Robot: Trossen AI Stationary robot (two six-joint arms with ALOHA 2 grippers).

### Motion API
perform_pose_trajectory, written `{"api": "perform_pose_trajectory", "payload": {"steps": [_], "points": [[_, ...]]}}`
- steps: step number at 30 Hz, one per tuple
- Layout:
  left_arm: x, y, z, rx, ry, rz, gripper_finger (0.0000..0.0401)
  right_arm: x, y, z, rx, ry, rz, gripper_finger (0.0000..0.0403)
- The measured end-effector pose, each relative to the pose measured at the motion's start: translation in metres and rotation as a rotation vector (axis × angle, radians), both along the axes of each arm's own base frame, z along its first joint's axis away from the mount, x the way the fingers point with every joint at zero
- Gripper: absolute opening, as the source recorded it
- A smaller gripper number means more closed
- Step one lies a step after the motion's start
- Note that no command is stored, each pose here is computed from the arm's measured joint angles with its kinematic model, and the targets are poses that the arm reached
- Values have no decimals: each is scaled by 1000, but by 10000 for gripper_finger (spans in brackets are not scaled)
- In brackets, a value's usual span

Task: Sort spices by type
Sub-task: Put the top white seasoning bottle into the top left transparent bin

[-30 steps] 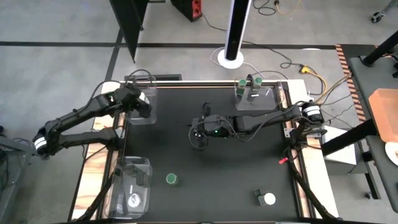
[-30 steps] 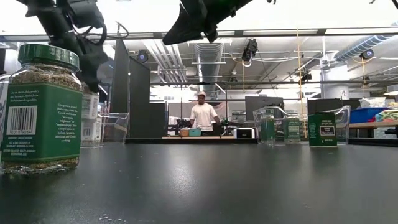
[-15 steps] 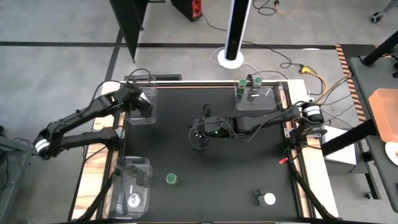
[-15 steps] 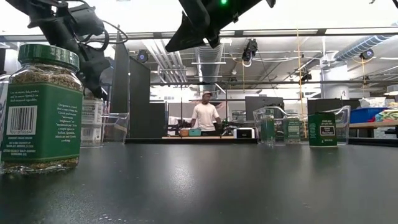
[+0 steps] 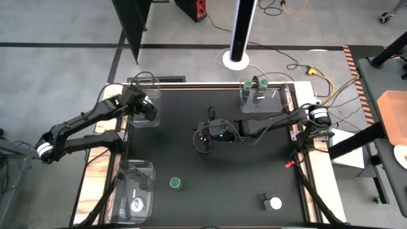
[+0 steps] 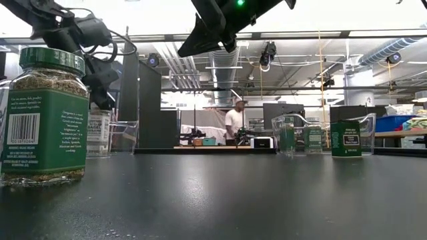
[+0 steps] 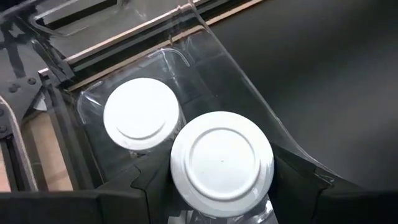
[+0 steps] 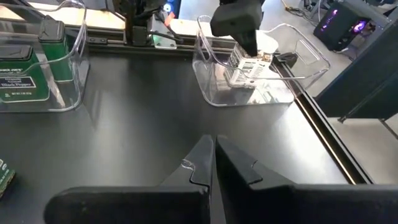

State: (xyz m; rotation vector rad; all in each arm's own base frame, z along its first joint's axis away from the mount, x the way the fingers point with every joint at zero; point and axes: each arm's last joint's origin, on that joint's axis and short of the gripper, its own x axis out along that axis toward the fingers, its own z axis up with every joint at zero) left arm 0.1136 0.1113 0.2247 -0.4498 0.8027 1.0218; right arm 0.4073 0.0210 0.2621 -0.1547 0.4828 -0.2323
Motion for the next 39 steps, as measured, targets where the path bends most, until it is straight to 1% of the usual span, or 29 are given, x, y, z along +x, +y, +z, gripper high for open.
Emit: {"api": "perform_pose_trajectory", "payload": {"steps": [6, 15, 21, 26, 33, 39], "points": [[2, 2, -5, -9, 21, 5, 188, 0, 0, 0, 0, 1, 0, 9], [8, 8, -15, -47, 65, 4, 201, 0, 0, 0, 0, 1, 0, 9], [13, 12, -18, -41, 65, 10, 203, 0, 0, -1, -2, 2, 1, 9], [13, 14, -19, -24, 88, 53, 210, 0, 0, -1, -3, 3, 1, 9], [12, 13, -18, -21, 88, 50, 230, 0, 0, -1, -3, 5, 2, 9], [11, 12, -18, -25, 94, 47, 233, 0, 0, -1, -3, 7, 2, 9]]}}
